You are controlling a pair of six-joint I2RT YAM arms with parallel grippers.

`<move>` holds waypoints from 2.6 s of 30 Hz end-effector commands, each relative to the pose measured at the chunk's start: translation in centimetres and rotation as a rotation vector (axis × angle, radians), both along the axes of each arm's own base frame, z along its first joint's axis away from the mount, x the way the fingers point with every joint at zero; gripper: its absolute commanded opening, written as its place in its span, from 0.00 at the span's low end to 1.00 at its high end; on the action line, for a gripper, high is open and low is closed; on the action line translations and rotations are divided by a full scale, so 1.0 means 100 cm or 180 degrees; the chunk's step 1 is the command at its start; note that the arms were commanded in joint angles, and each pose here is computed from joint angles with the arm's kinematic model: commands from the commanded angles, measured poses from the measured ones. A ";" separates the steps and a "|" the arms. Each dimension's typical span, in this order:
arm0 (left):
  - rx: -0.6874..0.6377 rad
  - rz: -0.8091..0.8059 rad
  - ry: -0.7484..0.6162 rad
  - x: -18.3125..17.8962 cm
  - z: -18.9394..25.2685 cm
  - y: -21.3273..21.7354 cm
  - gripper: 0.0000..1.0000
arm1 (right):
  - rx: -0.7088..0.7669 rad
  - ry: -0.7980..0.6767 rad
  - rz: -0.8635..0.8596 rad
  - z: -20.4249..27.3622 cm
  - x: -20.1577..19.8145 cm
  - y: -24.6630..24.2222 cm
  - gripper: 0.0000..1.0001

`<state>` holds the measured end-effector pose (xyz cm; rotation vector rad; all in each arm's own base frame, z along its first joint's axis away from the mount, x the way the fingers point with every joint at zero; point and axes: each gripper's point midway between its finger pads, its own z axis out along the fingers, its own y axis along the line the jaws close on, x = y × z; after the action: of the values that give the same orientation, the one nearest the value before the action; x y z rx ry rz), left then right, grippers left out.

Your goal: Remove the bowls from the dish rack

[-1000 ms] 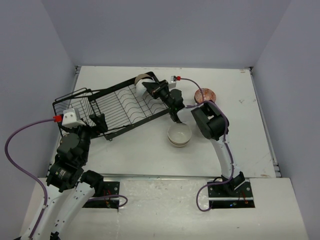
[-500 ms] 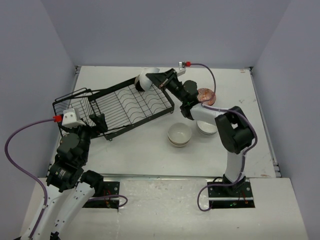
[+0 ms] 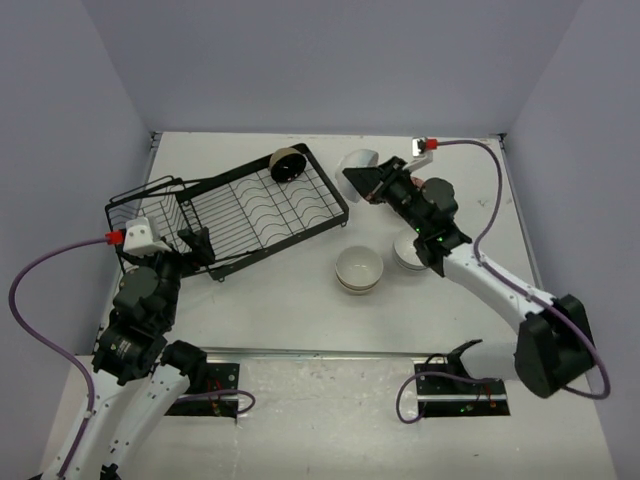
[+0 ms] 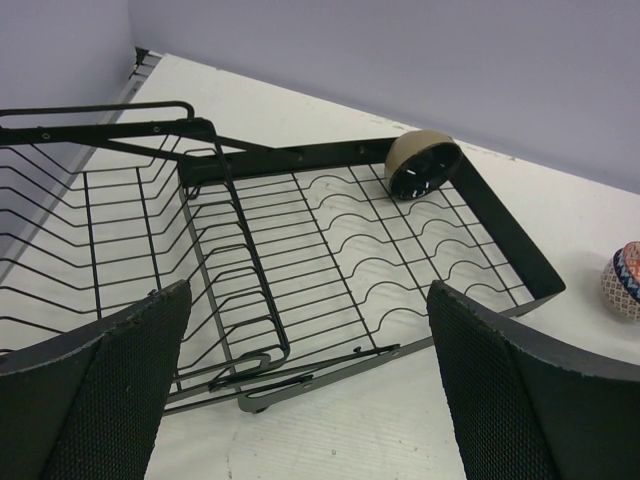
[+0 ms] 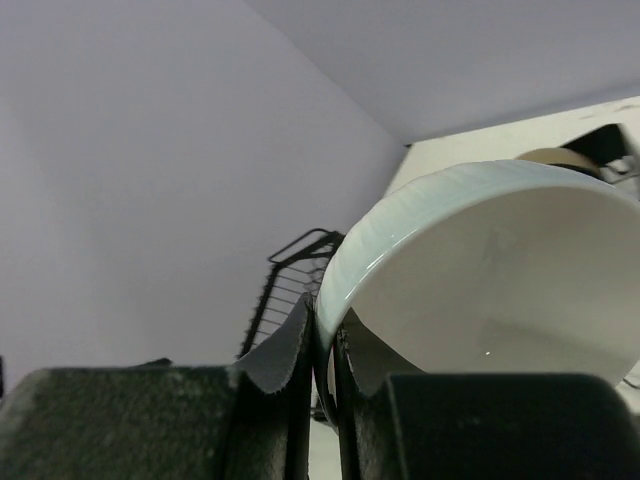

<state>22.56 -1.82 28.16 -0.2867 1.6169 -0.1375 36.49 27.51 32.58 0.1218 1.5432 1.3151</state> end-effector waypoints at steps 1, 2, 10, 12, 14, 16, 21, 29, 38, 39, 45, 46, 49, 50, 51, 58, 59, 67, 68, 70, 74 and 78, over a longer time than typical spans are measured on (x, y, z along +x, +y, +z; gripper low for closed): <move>0.0048 0.0029 -0.0122 -0.001 0.011 0.004 1.00 | -0.0622 -0.0238 -0.0636 0.006 -0.011 -0.046 0.00; 0.0046 0.0029 -0.0127 -0.001 0.011 0.004 1.00 | -0.0652 -0.0332 -0.0728 0.016 -0.024 -0.058 0.00; 0.0031 0.0020 -0.0163 -0.003 0.014 0.004 1.00 | -0.1343 0.0084 -0.1443 -0.040 -0.066 -0.134 0.00; 0.0031 0.0015 -0.0163 -0.003 0.014 0.004 1.00 | -0.1581 0.0244 -0.1616 -0.059 -0.070 -0.150 0.00; 0.0031 0.0015 -0.0163 -0.003 0.014 0.004 1.00 | -0.1872 0.0459 -0.1691 -0.079 -0.074 -0.162 0.00; 0.0031 0.0015 -0.0163 -0.003 0.014 0.004 1.00 | -0.2175 0.0661 -0.1726 -0.092 -0.075 -0.170 0.00; 0.0021 0.0011 -0.0185 -0.005 0.016 0.004 1.00 | -0.2701 0.0952 -0.1404 -0.100 -0.071 -0.162 0.00; -0.0015 0.0002 -0.0250 -0.009 0.019 0.005 1.00 | -0.3519 0.1549 -0.1093 -0.128 -0.056 -0.160 0.00; -0.0036 0.0003 -0.0299 -0.013 0.021 0.007 1.00 | -0.4087 0.2100 -0.0871 -0.154 -0.058 -0.166 0.00; -0.0040 -0.0002 -0.0308 -0.013 0.022 0.006 1.00 | -0.4128 0.2143 -0.0842 -0.159 -0.058 -0.166 0.00; -0.0044 -0.0016 -0.0317 -0.014 0.023 0.006 1.00 | -0.4319 0.2331 -0.0706 -0.176 -0.057 -0.165 0.00; -0.0046 -0.0007 -0.0322 -0.014 0.023 0.006 1.00 | -0.4321 0.2337 -0.0686 -0.178 -0.056 -0.164 0.00; -0.0046 -0.0006 -0.0321 -0.014 0.023 0.007 1.00 | -0.4344 0.2381 -0.0632 -0.184 -0.054 -0.161 0.00; -0.0046 -0.0006 -0.0322 -0.014 0.023 0.007 1.00 | -0.4359 0.2395 -0.0629 -0.186 -0.053 -0.161 0.00; -0.0046 -0.0006 -0.0322 -0.014 0.023 0.007 1.00 | -0.4373 0.2404 -0.0631 -0.187 -0.052 -0.161 0.00; -0.0046 0.0003 -0.0321 -0.014 0.023 0.007 1.00 | -0.4438 0.2458 -0.0626 -0.193 -0.045 -0.159 0.08; -0.0046 0.0003 -0.0321 -0.014 0.023 0.007 1.00 | -0.4448 0.2471 -0.0617 -0.193 -0.045 -0.158 0.11; -0.0046 0.0003 -0.0321 -0.014 0.023 0.007 1.00 | -0.4504 0.2530 -0.0570 -0.195 -0.052 -0.158 0.30; -0.0042 0.0008 -0.0313 -0.014 0.022 0.007 1.00 | -0.4511 0.2533 -0.0583 -0.195 -0.053 -0.158 0.32; -0.0042 0.0008 -0.0312 -0.014 0.022 0.007 1.00 | -0.4504 0.2527 -0.0573 -0.194 -0.055 -0.157 0.37; -0.0040 0.0008 -0.0308 -0.014 0.022 0.007 1.00 | -0.4495 0.2535 -0.0583 -0.189 -0.063 -0.158 0.38; -0.0040 0.0003 -0.0308 -0.014 0.022 0.007 1.00 | -0.4443 0.2506 -0.0579 -0.187 -0.069 -0.158 0.28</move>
<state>21.21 -1.28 29.69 -0.3017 1.5413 -0.1725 30.24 12.04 12.11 -0.1482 2.7371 -0.2419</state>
